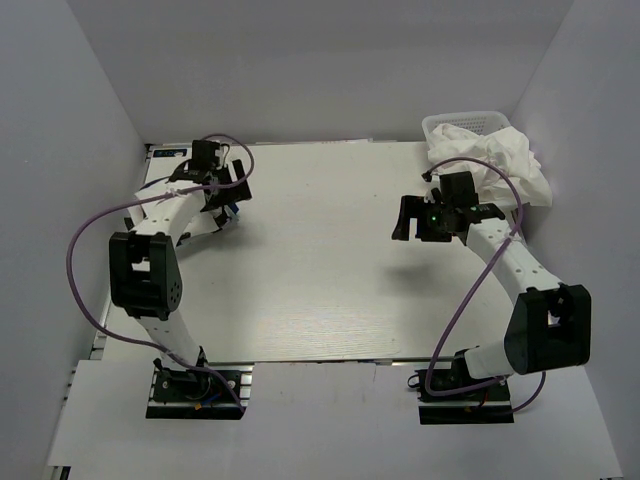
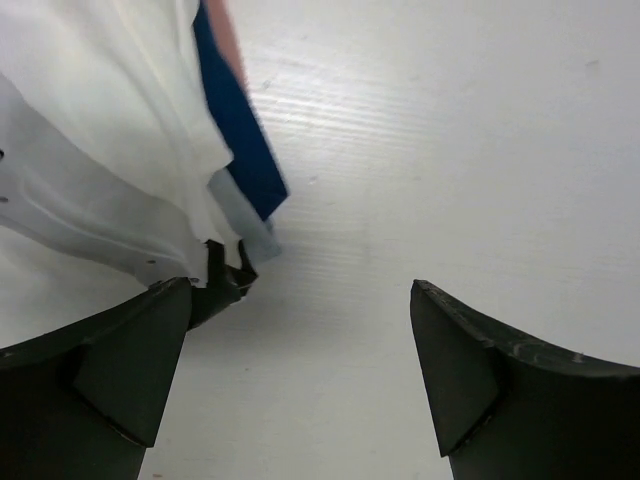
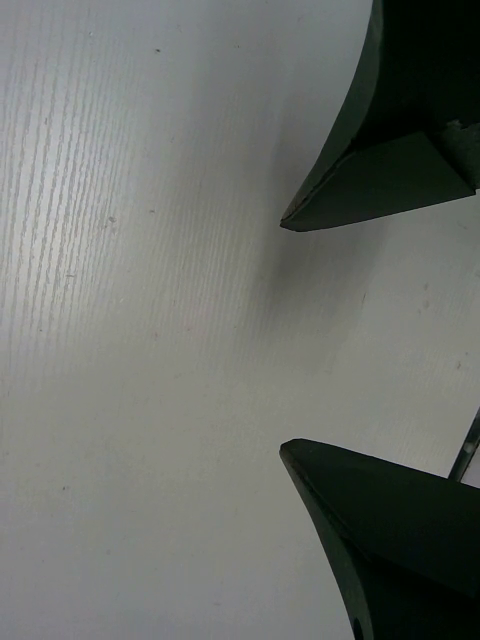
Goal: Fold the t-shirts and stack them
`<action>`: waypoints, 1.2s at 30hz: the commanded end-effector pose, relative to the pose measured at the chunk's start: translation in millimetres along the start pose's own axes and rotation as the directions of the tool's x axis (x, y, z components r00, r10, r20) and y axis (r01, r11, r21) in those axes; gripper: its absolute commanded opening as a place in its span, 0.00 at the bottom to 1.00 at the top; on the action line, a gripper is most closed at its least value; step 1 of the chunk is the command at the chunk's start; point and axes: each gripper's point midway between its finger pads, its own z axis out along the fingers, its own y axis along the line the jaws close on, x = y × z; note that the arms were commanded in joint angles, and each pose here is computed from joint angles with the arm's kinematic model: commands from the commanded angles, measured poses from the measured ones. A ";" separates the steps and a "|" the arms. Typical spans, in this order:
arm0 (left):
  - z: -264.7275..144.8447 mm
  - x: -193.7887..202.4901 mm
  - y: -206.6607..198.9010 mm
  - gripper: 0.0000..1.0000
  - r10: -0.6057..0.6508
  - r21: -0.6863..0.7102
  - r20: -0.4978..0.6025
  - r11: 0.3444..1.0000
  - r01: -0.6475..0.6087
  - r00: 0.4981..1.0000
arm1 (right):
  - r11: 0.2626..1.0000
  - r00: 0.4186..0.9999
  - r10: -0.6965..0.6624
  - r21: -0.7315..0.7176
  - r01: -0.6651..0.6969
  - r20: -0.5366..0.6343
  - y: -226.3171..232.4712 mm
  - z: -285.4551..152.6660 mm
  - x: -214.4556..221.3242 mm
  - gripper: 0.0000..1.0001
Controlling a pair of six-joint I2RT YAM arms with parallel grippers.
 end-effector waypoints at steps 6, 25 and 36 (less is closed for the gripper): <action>-68.8 -65.0 -35.6 1.00 -0.018 0.148 0.178 0.989 -0.009 0.984 | 0.998 0.994 -0.026 -0.054 0.032 0.106 18.6 -19.7 -25.2 0.90; -34.1 -61.0 119.5 1.00 -0.232 -0.142 0.327 0.946 0.291 0.916 | 0.996 0.997 -0.027 -0.081 0.033 0.077 22.2 -17.0 -25.5 0.90; -8.5 -50.4 135.2 1.00 -0.235 -0.193 0.208 0.942 0.275 0.950 | 0.998 0.997 -0.022 -0.062 0.027 0.080 20.0 -20.7 -22.3 0.90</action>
